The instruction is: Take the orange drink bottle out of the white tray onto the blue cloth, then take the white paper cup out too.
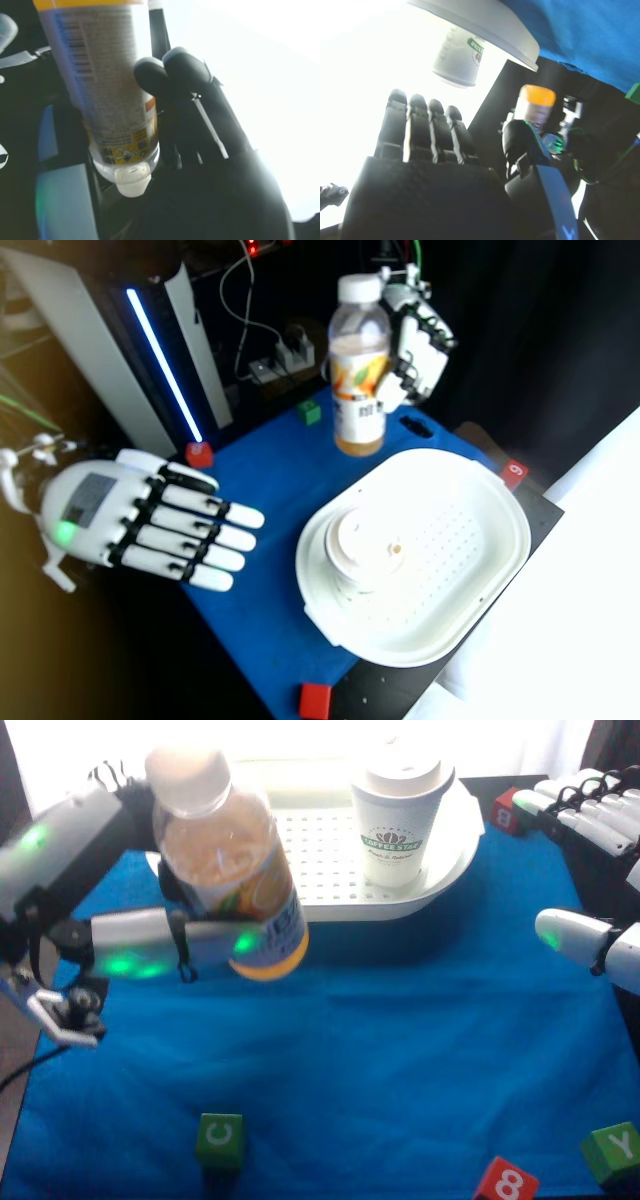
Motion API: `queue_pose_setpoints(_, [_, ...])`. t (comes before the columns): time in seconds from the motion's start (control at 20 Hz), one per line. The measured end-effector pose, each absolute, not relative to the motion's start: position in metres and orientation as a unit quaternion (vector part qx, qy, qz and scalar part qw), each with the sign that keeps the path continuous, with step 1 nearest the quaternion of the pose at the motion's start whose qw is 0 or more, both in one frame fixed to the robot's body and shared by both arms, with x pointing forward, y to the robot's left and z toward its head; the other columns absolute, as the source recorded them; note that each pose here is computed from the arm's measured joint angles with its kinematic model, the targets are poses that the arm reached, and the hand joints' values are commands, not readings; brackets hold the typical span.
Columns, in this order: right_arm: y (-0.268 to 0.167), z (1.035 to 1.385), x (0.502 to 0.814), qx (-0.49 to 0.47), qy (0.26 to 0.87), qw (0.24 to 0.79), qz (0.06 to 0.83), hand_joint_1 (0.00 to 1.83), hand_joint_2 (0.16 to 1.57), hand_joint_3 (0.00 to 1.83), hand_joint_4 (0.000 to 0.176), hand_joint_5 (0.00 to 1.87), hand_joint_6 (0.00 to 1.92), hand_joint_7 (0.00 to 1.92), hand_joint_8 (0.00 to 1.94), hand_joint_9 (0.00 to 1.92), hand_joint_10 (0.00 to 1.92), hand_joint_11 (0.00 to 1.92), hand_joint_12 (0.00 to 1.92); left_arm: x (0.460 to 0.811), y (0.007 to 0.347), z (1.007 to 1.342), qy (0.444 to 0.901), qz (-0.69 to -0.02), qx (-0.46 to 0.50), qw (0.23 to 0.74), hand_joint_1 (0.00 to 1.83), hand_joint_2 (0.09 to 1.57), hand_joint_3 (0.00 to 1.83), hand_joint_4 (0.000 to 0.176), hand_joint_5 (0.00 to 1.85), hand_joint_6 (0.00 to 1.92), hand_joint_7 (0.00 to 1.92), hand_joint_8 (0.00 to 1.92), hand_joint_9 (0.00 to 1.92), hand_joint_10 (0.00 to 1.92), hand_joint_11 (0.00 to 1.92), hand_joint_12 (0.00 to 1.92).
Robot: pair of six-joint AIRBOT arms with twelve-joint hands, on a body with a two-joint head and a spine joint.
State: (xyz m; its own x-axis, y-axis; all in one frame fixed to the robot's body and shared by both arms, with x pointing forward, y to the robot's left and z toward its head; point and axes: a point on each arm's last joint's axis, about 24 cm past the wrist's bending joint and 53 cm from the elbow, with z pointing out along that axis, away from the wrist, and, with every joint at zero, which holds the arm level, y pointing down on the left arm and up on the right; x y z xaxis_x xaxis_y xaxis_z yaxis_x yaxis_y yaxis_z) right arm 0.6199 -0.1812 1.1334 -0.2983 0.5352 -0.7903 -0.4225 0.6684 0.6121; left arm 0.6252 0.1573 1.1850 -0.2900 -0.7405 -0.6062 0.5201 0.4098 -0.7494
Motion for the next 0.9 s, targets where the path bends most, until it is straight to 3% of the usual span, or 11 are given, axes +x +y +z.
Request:
queue_pose_setpoints(0.05, [-0.182,1.134,0.62,0.041,0.696,0.591,0.405,0.17,1.44,0.0,0.0,0.0,0.0,0.0,0.0,0.0,0.0,0.0,0.69,0.627,0.158,1.174,0.606,-0.536,-0.106,0.578,1.16,1.27,0.0,0.0,0.58,1.46,0.82,1.38,0.88,1.14,0.84,1.46])
queue_pose_setpoints(0.1, [-0.182,1.134,0.62,0.041,0.696,0.591,0.405,0.16,1.44,0.0,0.0,0.0,0.0,0.0,0.0,0.0,0.0,0.0,0.55,0.631,0.158,1.163,0.617,-0.531,-0.119,0.569,1.02,1.29,0.0,0.0,0.62,1.49,0.68,1.0,0.81,1.06,0.77,1.41])
queue_pose_setpoints(0.15, [-0.181,1.133,0.62,0.041,0.696,0.591,0.405,0.17,1.44,0.0,0.0,0.0,0.0,0.0,0.0,0.0,0.0,0.0,0.48,0.632,0.159,1.152,0.626,-0.528,-0.13,0.559,0.94,1.23,0.0,0.0,0.46,0.99,0.66,0.79,0.71,0.98,0.64,1.41])
queue_pose_setpoints(0.3, [-0.183,1.133,0.621,0.044,0.696,0.592,0.404,0.09,1.44,0.0,0.0,0.0,0.0,0.0,0.0,0.0,0.0,0.0,0.31,0.629,0.154,1.126,0.65,-0.524,-0.145,0.531,0.89,1.12,0.0,0.0,0.38,0.29,0.46,0.21,0.28,0.68,0.02,1.41])
queue_pose_setpoints(0.4, [-0.182,1.134,0.62,0.044,0.696,0.591,0.406,0.07,1.44,0.0,0.0,0.0,0.0,0.0,0.0,0.0,0.0,0.0,0.28,0.625,0.153,1.121,0.656,-0.524,-0.145,0.524,0.91,1.11,0.0,0.0,0.38,0.19,0.43,0.1,0.23,0.65,0.0,1.31])
queue_pose_setpoints(0.45, [-0.183,1.133,0.621,0.045,0.696,0.59,0.406,0.07,1.44,0.0,0.0,0.0,0.0,0.0,0.0,0.0,0.0,0.0,0.15,0.624,0.155,1.121,0.653,-0.525,-0.152,0.525,0.81,1.09,0.0,0.011,0.32,0.1,0.35,0.03,0.18,0.47,0.0,1.18])
queue_pose_setpoints(0.5, [-0.182,1.134,0.621,0.046,0.696,0.591,0.406,0.11,1.44,0.0,0.0,0.0,0.0,0.0,0.0,0.0,0.0,0.0,0.03,0.622,0.157,1.122,0.651,-0.525,-0.152,0.526,0.74,1.06,0.0,0.074,0.19,0.02,0.16,0.01,0.06,0.27,0.0,0.91])
queue_pose_setpoints(0.6, [-0.183,1.133,0.621,0.047,0.696,0.59,0.407,0.08,1.44,0.0,0.0,0.0,0.0,0.0,0.0,0.0,0.0,0.01,0.01,0.615,0.164,1.122,0.651,-0.522,-0.154,0.528,0.72,1.01,0.0,0.077,0.05,0.02,0.01,0.0,0.0,0.01,0.0,0.18])
queue_pose_setpoints(0.75, [-0.182,1.134,0.621,0.05,0.695,0.589,0.41,0.13,1.42,0.0,0.0,0.0,0.0,0.0,0.0,0.0,0.0,0.0,0.4,0.606,0.185,1.131,0.645,-0.504,-0.154,0.553,0.67,0.94,0.0,0.116,0.0,0.0,0.0,0.0,0.0,0.0,0.0,0.0])
queue_pose_setpoints(0.8, [-0.182,1.135,0.62,0.052,0.693,0.589,0.412,0.2,1.36,0.0,0.0,0.0,0.0,0.0,0.0,0.0,0.0,0.0,0.75,0.604,0.195,1.13,0.644,-0.495,-0.16,0.56,0.61,0.89,0.0,0.151,0.0,0.0,0.0,0.0,0.0,0.0,0.0,0.0])
queue_pose_setpoints(0.9, [-0.178,1.138,0.617,0.05,0.688,0.591,0.419,0.2,1.34,0.0,0.0,0.0,0.0,0.0,0.0,0.0,0.0,0.0,0.78,0.601,0.212,1.129,0.643,-0.479,-0.176,0.571,0.63,0.87,0.0,0.149,0.0,0.0,0.0,0.0,0.0,0.0,0.0,0.0])
